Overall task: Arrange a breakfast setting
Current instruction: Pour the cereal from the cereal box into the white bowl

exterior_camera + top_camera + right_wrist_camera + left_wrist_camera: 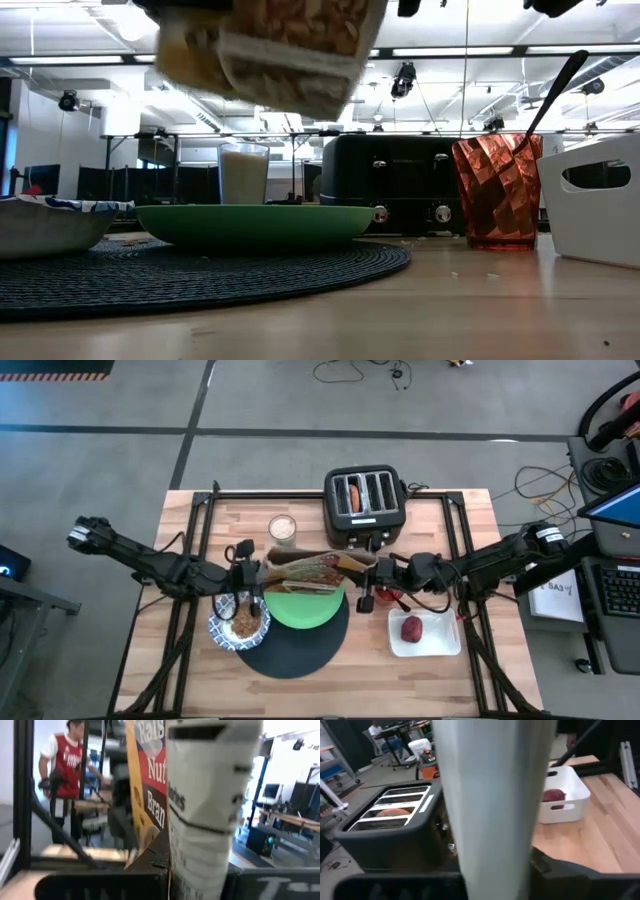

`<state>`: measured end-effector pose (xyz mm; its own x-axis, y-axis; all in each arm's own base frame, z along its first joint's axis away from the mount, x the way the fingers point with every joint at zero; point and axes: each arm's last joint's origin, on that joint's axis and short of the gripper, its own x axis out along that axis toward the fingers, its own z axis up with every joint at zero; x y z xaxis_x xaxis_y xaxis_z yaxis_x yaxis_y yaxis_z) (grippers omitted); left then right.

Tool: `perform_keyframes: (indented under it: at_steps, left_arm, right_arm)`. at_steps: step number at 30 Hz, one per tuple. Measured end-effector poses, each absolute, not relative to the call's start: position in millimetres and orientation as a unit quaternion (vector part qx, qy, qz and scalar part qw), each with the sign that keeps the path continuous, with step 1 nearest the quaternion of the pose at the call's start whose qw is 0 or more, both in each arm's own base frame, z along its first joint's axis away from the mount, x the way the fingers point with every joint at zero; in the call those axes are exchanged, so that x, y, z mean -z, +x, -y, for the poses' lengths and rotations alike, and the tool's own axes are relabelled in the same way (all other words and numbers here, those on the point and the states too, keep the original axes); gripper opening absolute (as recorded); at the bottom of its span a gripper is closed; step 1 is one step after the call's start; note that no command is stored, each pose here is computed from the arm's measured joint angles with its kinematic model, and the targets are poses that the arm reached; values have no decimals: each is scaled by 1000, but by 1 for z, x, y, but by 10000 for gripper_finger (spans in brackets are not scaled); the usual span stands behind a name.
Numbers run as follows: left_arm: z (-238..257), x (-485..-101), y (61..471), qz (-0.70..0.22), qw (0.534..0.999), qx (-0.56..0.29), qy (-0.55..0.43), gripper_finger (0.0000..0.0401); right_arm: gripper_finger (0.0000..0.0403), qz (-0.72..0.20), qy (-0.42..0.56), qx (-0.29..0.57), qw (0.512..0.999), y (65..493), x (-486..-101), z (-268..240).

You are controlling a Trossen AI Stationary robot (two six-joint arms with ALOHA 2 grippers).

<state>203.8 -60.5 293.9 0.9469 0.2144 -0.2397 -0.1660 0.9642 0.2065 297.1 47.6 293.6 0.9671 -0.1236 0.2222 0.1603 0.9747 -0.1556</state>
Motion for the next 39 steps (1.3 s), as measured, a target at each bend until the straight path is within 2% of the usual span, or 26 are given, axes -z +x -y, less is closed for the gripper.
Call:
perform_keyframes:
  at_steps: [5, 8, 11, 16, 21, 26, 31, 35, 39]
  left_arm:
    - [58, -298, 203, -115, 983, -101, 97, 131]
    - [58, -301, 205, -101, 983, -102, 118, 150]
    - [58, -303, 209, -87, 979, -125, 133, 127]
    - [57, -306, 213, -71, 978, -142, 137, 17]
    - [55, -306, 213, -67, 978, -150, 128, 4]
    - [53, -309, 209, -63, 976, -165, 127, 1]
    - [46, -321, 193, -47, 967, -216, 124, 1]
    - [36, -332, 172, -35, 954, -277, 110, 0]
    - [24, -341, 148, -30, 930, -352, 105, 0]
  right_arm:
    - [8, 91, -87, 74, 989, 295, -293, -47]
    - [8, 94, -86, 74, 989, 295, -294, -47]
    - [8, 93, -87, 76, 989, 295, -294, -46]
    - [12, 95, -84, 81, 989, 295, -294, -45]
    - [49, 96, -74, 89, 989, 296, -294, -42]
    - [121, 95, -67, 118, 986, 294, -296, -41]
    - [181, 84, -62, 172, 980, 288, -301, -37]
    - [208, 57, -56, 182, 980, 280, -304, -35]
    - [219, 34, -44, 181, 982, 275, -304, -34]
